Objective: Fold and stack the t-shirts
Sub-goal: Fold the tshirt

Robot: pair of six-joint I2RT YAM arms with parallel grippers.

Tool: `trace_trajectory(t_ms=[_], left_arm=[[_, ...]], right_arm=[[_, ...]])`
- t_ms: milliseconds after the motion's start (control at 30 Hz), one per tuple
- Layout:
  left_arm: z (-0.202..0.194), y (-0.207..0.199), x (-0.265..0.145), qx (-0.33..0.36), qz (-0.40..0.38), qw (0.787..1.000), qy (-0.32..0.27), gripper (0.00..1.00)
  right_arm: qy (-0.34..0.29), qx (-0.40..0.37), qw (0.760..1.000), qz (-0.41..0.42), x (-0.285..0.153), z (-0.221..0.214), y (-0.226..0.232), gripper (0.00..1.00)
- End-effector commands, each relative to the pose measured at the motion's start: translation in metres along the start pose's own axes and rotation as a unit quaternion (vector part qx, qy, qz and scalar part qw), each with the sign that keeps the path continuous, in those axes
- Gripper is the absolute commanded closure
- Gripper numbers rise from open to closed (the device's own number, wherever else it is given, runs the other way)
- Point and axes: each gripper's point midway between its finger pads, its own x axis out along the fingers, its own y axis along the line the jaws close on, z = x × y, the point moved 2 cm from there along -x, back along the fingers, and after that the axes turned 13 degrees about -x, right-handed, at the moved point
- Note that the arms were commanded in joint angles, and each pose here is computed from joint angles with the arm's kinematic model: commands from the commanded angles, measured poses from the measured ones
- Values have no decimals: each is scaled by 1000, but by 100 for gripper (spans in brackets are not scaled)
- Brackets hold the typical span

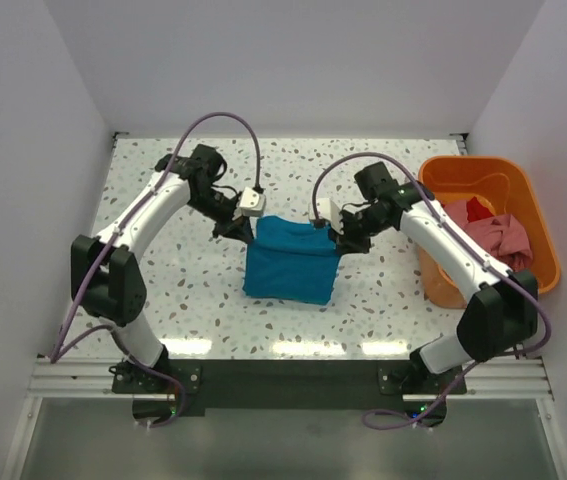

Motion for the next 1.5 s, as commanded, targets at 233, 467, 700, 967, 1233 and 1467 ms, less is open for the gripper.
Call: trace_trajectory(t_ms=[233,467,700,967,1233,1467], left_arm=[[20,78,4,19,10,1000,-14,100],[7,124,20,0,21,1000,-10,100],[-9,169,33,-14,70,997,-16,100],[-38,212,57,-42,112,993,-5,97],[-54,238,60,-92,153,984,-12,96],[-34,247,23,-129,192,971,-64,71]], right_arm=[[-17,-6,1000,7,12,-21,-61,100],[-4,11,1000,18,33,-51,-100,100],[9,23,1000,9,61,-77,-133,100],[41,40,998,-11,96,-107,-163,100],[57,101,990,-76,103,-116,-189,100],[36,189,966,-172,70,-90,-218,61]])
